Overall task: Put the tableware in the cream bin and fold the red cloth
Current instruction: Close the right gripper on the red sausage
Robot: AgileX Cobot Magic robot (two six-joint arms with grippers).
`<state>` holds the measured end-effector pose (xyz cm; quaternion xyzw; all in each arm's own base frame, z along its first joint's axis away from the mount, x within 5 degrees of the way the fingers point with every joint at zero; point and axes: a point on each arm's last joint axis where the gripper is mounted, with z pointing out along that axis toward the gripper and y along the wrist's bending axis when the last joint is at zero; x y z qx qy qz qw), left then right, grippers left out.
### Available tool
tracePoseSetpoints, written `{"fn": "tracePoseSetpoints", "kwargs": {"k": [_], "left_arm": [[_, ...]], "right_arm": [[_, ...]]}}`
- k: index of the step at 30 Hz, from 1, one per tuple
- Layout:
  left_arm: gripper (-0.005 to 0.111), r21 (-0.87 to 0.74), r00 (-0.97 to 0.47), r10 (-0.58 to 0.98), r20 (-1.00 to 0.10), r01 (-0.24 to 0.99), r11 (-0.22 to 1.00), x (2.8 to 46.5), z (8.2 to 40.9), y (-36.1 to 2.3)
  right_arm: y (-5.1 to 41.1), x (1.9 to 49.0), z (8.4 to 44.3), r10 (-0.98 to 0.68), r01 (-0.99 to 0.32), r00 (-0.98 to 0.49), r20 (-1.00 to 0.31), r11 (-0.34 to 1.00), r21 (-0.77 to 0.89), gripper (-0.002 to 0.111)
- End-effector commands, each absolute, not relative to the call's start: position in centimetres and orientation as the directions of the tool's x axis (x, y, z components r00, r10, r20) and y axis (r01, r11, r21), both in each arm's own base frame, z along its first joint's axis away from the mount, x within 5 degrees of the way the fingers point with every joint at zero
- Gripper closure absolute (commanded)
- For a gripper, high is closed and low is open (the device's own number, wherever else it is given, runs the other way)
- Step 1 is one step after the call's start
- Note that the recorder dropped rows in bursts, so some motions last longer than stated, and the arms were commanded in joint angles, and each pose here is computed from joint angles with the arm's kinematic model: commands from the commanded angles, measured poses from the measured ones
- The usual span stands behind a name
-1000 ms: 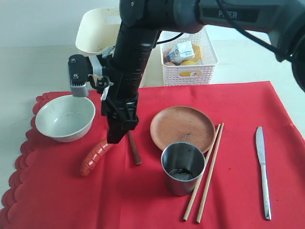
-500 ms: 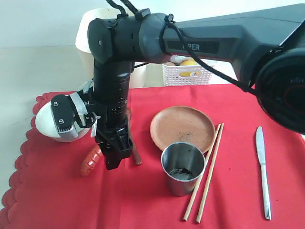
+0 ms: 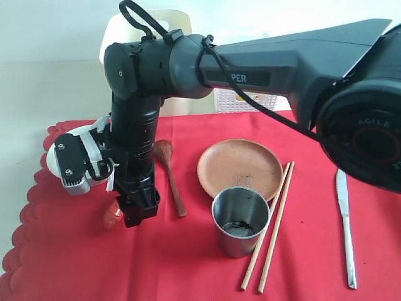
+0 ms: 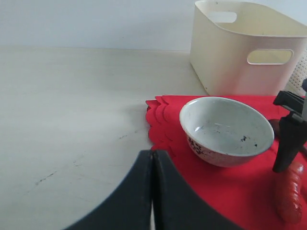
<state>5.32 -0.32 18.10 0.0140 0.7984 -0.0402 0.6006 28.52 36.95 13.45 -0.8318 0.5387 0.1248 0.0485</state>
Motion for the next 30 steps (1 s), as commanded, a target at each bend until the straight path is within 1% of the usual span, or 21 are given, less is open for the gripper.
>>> {"fn": "tracePoseSetpoints", "kwargs": {"k": [1,4,7,9,14,16,21,25,30], "left_arm": [[0.107,-0.058,-0.268,-0.037,-0.963,0.069,0.996,5.3,18.1,-0.3],[0.107,-0.058,-0.268,-0.037,-0.963,0.069,0.996,5.3,18.1,-0.3],[0.107,-0.058,-0.268,-0.037,-0.963,0.069,0.996,5.3,18.1,-0.3],[0.107,-0.058,-0.268,-0.037,-0.963,0.069,0.996,5.3,18.1,-0.3],[0.107,-0.058,-0.268,-0.037,-0.963,0.069,0.996,5.3,18.1,-0.3],[0.107,-0.058,-0.268,-0.037,-0.963,0.069,0.996,5.3,18.1,-0.3],[0.107,-0.058,-0.268,-0.037,-0.963,0.069,0.996,5.3,18.1,-0.3],[0.107,-0.058,-0.268,-0.037,-0.963,0.069,0.996,5.3,18.1,-0.3],[0.107,-0.058,-0.268,-0.037,-0.963,0.069,0.996,5.3,18.1,-0.3]], "right_arm": [[37.1,28.7,12.2,-0.886,-0.908,0.395,-0.244,-0.417,0.042,0.043],[37.3,28.9,12.2,-0.884,-0.911,0.394,-0.252,-0.411,0.018,0.049],[37.3,28.9,12.2,-0.884,-0.91,0.397,-0.248,-0.413,0.017,0.06],[37.2,28.9,12.2,-0.885,-0.911,0.396,-0.246,-0.412,0.017,0.07],[37.3,29.0,12.2,-0.9,-0.926,0.359,-0.246,-0.376,0.024,0.098],[37.2,28.9,12.5,-0.904,-0.929,0.351,-0.244,-0.369,0.034,0.107],[36.8,28.4,14.1,-0.903,-0.922,0.356,-0.241,-0.381,0.066,0.108],[36.4,28.0,15.9,-0.913,-0.931,0.329,-0.242,-0.356,0.077,0.108],[36.0,27.7,19.2,-0.921,-0.95,0.286,-0.266,-0.308,0.046,0.108]]}}
